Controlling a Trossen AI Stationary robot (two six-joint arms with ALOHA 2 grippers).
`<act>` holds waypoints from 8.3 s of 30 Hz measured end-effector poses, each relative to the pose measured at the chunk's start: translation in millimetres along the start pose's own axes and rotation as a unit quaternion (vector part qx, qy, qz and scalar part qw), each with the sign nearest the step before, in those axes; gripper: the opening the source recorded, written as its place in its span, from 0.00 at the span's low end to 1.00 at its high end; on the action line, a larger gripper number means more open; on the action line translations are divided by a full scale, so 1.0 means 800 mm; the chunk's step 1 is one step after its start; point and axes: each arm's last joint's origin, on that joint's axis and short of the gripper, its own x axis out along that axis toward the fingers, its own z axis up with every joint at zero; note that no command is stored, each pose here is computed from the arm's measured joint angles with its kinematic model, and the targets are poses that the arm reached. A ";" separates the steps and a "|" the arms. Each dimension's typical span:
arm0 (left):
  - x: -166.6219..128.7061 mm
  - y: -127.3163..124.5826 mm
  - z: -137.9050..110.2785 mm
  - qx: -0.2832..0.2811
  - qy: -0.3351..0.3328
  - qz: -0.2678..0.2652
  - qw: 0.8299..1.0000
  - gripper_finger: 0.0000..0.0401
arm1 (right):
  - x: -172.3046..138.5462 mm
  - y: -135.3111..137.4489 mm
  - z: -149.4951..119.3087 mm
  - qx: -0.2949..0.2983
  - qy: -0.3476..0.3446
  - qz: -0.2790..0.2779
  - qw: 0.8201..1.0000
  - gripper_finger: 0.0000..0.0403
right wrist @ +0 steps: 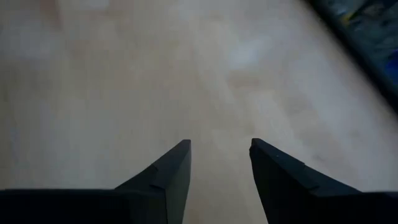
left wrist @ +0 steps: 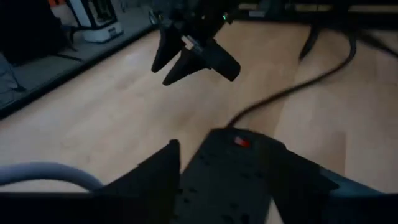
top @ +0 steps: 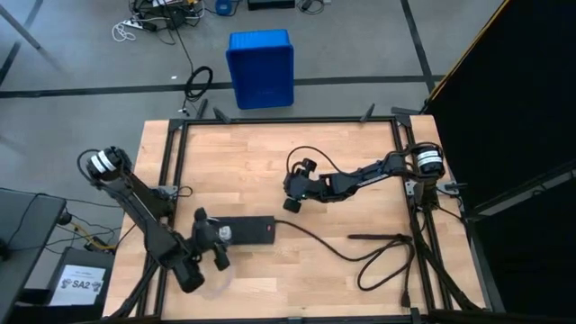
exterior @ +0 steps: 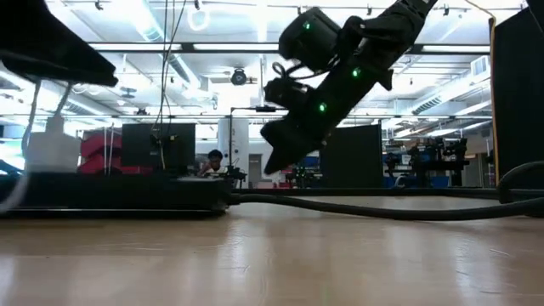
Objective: Insert USB
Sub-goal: Remove the charger adapter from the outlet extension
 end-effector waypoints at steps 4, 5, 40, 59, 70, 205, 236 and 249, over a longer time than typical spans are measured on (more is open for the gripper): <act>-0.004 0.016 -0.004 -0.001 -0.025 0.003 1.000 0.31 | -0.013 -0.003 0.015 0.020 -0.034 0.001 0.999 0.35; -0.004 0.019 -0.005 -0.004 -0.025 0.002 1.000 0.28 | -0.015 -0.002 0.019 0.028 -0.045 0.005 0.999 0.35; -0.010 -0.018 0.018 0.038 -0.112 -0.072 0.990 0.24 | 0.020 0.058 -0.017 0.008 -0.039 0.161 0.986 0.00; -0.027 -0.023 0.037 0.063 -0.148 -0.073 0.984 0.24 | 0.009 0.026 0.013 -0.037 -0.092 0.161 0.982 0.02; -0.031 -0.019 0.042 0.092 -0.161 0.009 0.983 0.24 | -0.004 0.041 0.027 -0.044 -0.156 0.290 0.943 0.01; 0.145 0.083 -0.014 0.009 0.310 -0.036 0.950 0.57 | 0.076 0.049 0.030 -0.010 -0.156 0.348 0.925 0.28; 0.144 0.084 -0.015 0.012 0.311 -0.034 0.950 0.57 | 0.072 0.057 0.031 -0.025 -0.163 0.303 0.939 0.28; 0.144 0.083 -0.014 0.013 0.311 -0.035 0.950 0.57 | 0.060 0.070 0.024 -0.041 -0.156 0.275 0.948 0.28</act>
